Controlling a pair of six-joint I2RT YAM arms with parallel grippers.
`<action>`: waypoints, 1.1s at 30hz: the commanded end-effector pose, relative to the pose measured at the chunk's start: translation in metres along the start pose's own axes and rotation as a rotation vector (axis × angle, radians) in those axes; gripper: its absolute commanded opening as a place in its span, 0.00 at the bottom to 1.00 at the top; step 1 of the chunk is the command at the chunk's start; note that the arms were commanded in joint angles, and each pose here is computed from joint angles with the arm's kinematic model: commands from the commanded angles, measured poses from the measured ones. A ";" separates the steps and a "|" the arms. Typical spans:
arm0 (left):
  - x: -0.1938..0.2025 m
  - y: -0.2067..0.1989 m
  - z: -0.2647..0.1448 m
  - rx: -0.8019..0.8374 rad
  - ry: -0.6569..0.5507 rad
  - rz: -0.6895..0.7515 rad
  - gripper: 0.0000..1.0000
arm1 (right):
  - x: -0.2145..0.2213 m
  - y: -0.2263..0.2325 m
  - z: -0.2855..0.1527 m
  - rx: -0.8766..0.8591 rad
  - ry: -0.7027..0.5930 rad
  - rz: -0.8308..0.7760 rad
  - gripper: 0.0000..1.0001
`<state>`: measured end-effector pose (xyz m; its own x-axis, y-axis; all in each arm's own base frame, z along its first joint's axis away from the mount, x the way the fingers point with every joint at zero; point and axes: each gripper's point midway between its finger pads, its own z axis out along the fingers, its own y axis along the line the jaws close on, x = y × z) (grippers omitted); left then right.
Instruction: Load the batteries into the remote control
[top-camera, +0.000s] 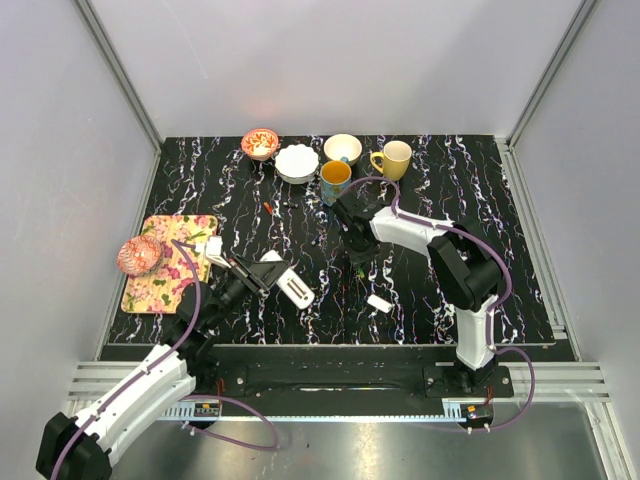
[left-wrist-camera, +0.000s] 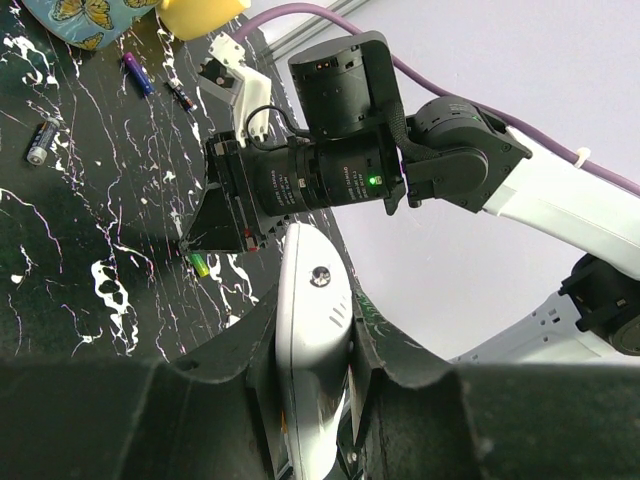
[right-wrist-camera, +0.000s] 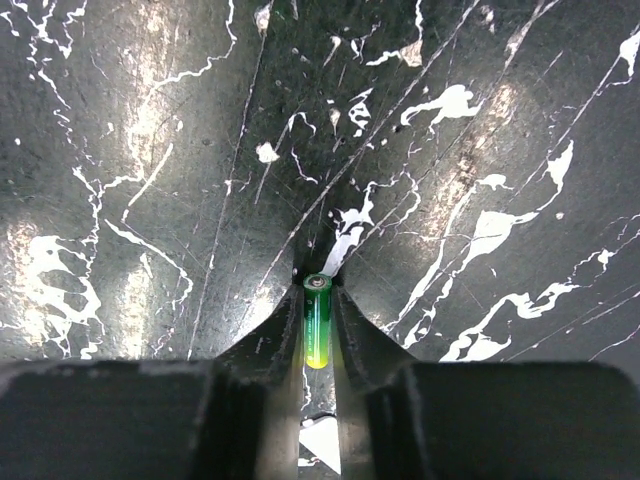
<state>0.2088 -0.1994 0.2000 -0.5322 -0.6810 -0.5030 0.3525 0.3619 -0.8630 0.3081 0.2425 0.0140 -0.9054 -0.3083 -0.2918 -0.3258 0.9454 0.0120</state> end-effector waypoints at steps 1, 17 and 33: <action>-0.009 -0.023 0.002 0.083 -0.020 0.027 0.00 | -0.006 0.003 0.001 -0.018 0.002 -0.007 0.10; -0.007 -0.032 0.042 0.107 0.042 -0.056 0.00 | -0.022 0.014 -0.186 -0.249 -0.611 0.127 0.00; 0.023 -0.067 0.102 0.327 0.210 -0.306 0.00 | -0.007 0.067 -0.263 -0.461 -0.836 0.044 0.00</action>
<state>0.2599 -0.2892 0.1906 -0.7568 -0.5926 -0.2759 0.2299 0.1539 -0.9610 0.2155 0.2701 0.2451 -0.5503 0.0097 -0.8349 -0.5125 0.7855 0.3469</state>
